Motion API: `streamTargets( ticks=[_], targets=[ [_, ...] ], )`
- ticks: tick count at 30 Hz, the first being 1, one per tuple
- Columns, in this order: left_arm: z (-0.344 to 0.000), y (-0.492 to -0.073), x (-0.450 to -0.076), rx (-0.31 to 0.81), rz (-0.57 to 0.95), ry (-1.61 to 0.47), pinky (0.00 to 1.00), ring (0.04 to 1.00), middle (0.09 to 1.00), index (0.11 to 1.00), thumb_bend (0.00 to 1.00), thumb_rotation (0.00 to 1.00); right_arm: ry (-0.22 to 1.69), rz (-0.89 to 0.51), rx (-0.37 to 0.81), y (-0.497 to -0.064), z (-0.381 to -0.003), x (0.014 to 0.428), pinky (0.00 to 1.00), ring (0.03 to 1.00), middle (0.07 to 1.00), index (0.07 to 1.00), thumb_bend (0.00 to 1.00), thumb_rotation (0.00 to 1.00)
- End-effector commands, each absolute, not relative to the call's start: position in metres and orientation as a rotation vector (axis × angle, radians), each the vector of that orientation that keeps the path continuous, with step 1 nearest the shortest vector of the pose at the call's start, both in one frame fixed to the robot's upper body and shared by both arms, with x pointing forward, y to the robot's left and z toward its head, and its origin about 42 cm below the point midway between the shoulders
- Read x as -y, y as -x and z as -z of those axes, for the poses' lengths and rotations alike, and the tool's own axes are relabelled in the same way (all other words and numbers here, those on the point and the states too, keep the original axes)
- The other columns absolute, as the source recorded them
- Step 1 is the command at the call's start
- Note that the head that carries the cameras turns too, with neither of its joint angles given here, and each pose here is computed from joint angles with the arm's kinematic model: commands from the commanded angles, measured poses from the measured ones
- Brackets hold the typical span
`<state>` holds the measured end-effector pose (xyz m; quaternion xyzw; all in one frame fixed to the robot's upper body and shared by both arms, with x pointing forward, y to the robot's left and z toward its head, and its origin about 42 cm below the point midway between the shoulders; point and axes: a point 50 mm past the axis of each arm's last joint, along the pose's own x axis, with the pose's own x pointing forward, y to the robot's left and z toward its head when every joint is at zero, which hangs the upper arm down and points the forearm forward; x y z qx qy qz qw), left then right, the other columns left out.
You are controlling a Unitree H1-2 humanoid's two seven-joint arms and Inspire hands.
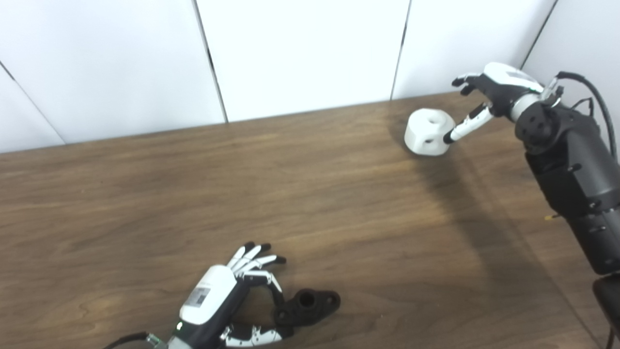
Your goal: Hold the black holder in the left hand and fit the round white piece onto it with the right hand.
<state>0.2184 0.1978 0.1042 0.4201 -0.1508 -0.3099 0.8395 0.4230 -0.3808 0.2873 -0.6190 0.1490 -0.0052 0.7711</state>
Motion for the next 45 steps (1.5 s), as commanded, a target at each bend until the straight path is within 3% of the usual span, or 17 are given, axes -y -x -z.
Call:
streamTargets(
  ticks=[1, 18, 45],
  targets=[
    [-0.063, -0.192, -0.204, 0.134, 0.795, -0.990, 1.00, 0.958, 0.844, 0.488, 0.52, 0.06, 1.366, 0.059, -0.270, -0.434, -0.316, 0.380, 0.95, 0.962, 0.845, 0.874, 0.97, 0.31],
    [-0.061, -0.192, -0.207, 0.131, 0.797, -0.988, 1.00, 0.963, 0.847, 0.488, 0.52, 0.06, 1.389, 0.043, -0.293, -0.443, -0.310, 0.375, 0.99, 0.983, 0.867, 0.898, 0.99, 0.30],
    [-0.063, -0.189, -0.203, 0.122, 0.798, -0.989, 1.00, 0.972, 0.855, 0.488, 0.52, 0.06, 1.463, 0.010, -0.266, -0.453, -0.305, 0.358, 1.00, 0.952, 0.802, 0.873, 0.97, 0.28]
  ],
)
